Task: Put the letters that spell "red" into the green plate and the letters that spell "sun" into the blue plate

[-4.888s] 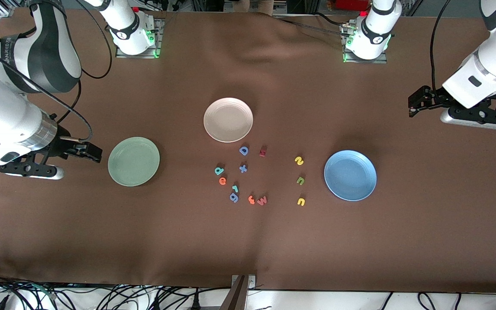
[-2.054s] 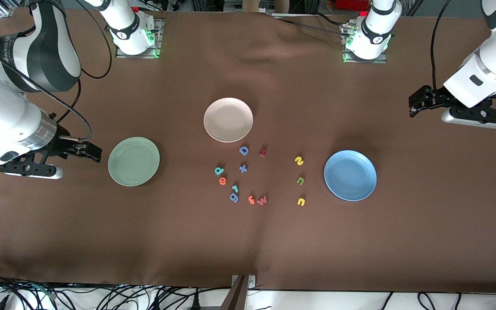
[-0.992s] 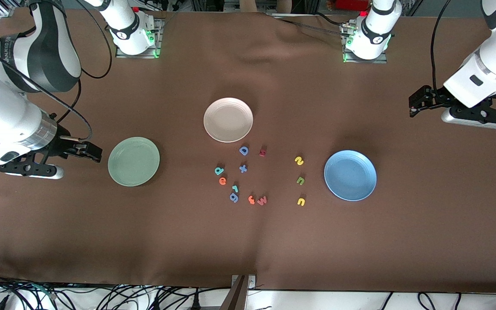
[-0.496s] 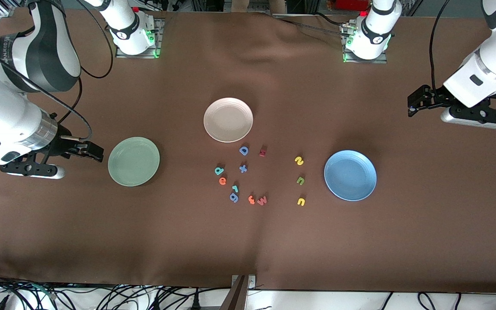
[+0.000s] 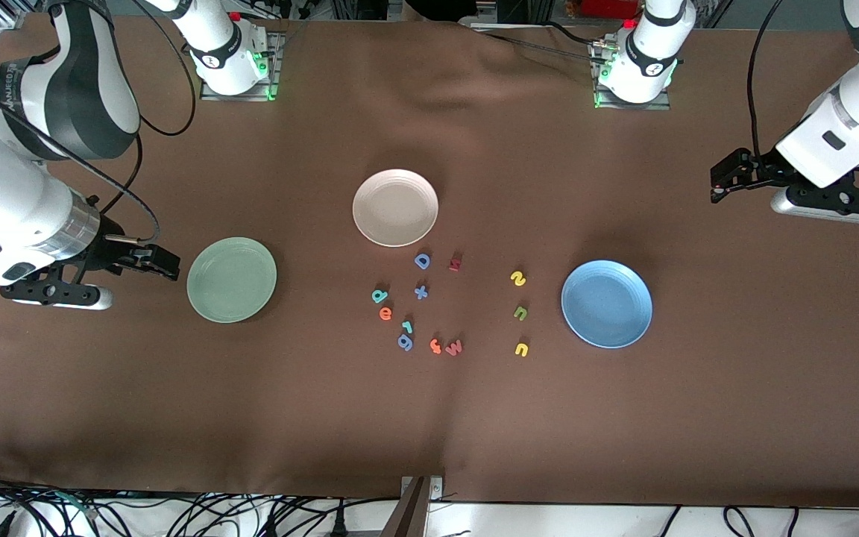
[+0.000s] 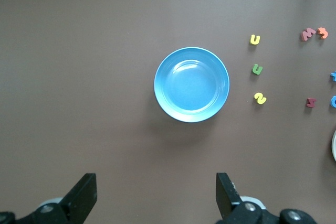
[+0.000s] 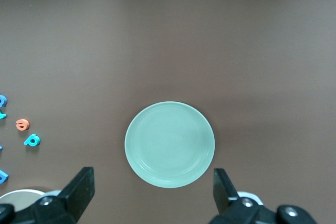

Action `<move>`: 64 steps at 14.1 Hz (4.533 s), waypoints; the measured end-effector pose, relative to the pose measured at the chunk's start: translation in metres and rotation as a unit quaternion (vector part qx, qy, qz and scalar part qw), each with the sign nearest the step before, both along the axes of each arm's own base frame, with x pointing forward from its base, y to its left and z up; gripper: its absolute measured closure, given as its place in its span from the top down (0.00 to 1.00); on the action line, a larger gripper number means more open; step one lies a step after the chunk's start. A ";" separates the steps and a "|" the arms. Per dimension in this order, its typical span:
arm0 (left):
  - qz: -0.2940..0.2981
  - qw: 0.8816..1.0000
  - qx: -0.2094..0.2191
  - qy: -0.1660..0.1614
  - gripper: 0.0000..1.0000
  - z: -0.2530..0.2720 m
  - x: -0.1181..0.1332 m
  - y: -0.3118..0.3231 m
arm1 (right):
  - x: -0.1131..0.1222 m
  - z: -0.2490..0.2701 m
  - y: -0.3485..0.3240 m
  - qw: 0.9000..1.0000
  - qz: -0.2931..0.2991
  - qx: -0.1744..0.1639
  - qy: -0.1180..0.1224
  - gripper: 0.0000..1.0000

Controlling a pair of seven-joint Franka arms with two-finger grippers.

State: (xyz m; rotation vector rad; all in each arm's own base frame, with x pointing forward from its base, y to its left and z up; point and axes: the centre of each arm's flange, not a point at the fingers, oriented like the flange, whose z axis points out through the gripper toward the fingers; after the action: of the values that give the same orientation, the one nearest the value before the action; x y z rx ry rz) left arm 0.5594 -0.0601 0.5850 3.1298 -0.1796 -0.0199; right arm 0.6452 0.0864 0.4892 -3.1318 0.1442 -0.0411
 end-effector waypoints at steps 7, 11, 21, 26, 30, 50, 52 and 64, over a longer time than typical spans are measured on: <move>0.000 1.000 0.000 0.000 1.00 0.000 0.000 0.000 | 0.000 0.000 0.000 1.000 0.000 0.000 0.000 1.00; 0.000 1.000 0.000 0.002 1.00 -0.001 0.000 0.000 | 0.000 0.000 0.000 1.000 0.000 0.000 0.000 1.00; -0.075 0.994 -0.031 0.069 1.00 -0.133 0.062 -0.102 | -0.002 -0.001 0.012 1.000 0.004 0.004 0.002 1.00; -0.109 0.992 -0.055 0.018 1.00 -0.208 0.099 -0.176 | -0.009 -0.009 0.063 0.999 -0.032 0.022 0.010 0.99; -0.118 0.991 -0.069 -0.001 1.00 -0.275 0.101 -0.201 | -0.015 -0.031 0.137 0.994 -0.097 0.058 0.015 0.99; -0.150 0.987 -0.062 0.008 0.98 -0.412 -0.008 -0.249 | -0.031 -0.295 0.304 0.924 -0.379 0.035 0.021 0.99; -0.167 0.985 -0.053 0.009 0.97 -0.420 -0.013 -0.252 | -0.032 -0.305 0.304 0.922 -0.386 0.034 0.024 0.99; -0.185 0.982 -0.044 -0.005 0.40 -0.415 -0.011 -0.254 | -0.042 -0.304 0.321 0.925 -0.377 0.034 0.025 0.74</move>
State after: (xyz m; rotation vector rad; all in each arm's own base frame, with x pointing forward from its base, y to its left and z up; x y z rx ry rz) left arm 0.5488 -0.3138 0.1700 2.9608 -0.7361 0.0014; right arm 0.6037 0.4076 0.1852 -2.7950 1.2949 0.0416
